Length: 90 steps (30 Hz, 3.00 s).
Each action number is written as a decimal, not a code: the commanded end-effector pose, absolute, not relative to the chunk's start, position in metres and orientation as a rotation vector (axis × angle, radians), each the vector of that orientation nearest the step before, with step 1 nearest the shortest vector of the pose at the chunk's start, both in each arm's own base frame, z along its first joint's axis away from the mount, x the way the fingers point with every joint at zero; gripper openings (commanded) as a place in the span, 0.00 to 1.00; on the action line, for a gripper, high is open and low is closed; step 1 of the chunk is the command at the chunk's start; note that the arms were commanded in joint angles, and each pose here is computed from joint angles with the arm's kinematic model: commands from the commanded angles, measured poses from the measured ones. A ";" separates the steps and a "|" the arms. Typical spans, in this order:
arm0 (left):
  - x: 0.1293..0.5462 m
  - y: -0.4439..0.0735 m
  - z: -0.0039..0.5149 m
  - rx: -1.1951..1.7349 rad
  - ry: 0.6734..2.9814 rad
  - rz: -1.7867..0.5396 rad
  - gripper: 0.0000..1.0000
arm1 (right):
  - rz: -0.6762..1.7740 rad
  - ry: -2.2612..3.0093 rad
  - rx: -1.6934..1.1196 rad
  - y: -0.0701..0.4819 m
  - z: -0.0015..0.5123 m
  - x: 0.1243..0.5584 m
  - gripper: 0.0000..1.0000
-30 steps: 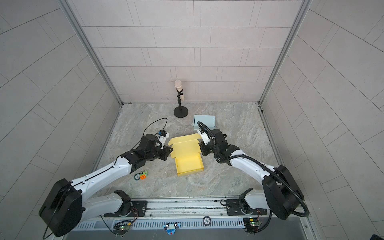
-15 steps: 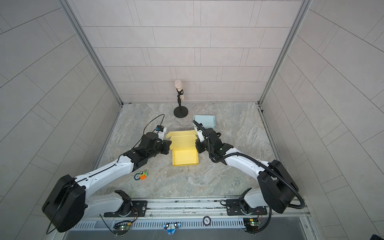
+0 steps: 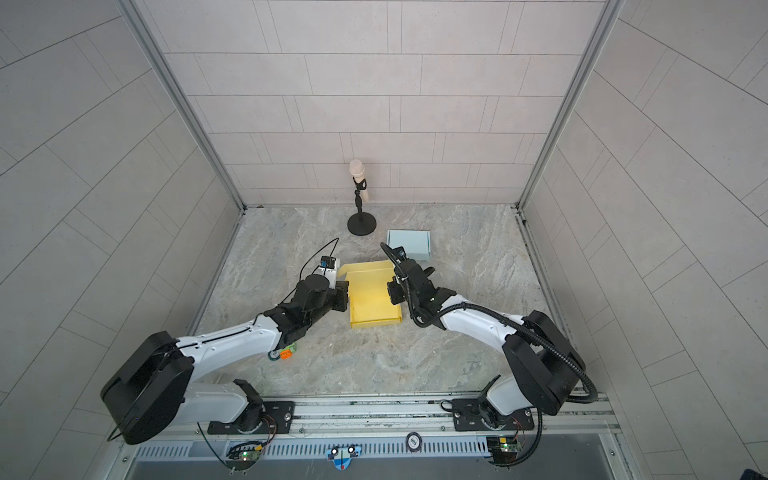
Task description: Fold the paper box
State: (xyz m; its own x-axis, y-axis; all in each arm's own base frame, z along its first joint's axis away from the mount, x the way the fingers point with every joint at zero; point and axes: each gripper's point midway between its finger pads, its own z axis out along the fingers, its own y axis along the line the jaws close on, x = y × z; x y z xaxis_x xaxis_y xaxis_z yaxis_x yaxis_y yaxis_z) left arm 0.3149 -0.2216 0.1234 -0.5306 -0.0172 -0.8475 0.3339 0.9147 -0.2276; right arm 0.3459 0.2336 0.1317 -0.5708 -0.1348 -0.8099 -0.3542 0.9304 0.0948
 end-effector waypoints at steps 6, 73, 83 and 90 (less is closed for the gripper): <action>0.293 -0.244 0.130 0.301 1.957 -0.510 0.00 | 0.365 2.123 -0.320 0.252 0.135 0.328 0.12; 0.223 -0.241 0.037 0.438 1.922 -0.141 0.00 | 0.235 2.050 -0.229 0.213 0.109 0.243 0.59; 0.222 -0.241 0.030 0.454 1.928 -0.104 0.00 | 0.282 1.949 -0.278 0.189 0.134 0.216 0.69; 0.222 -0.243 0.030 0.460 1.930 -0.106 0.00 | 0.424 1.768 -0.309 0.180 0.186 0.199 0.76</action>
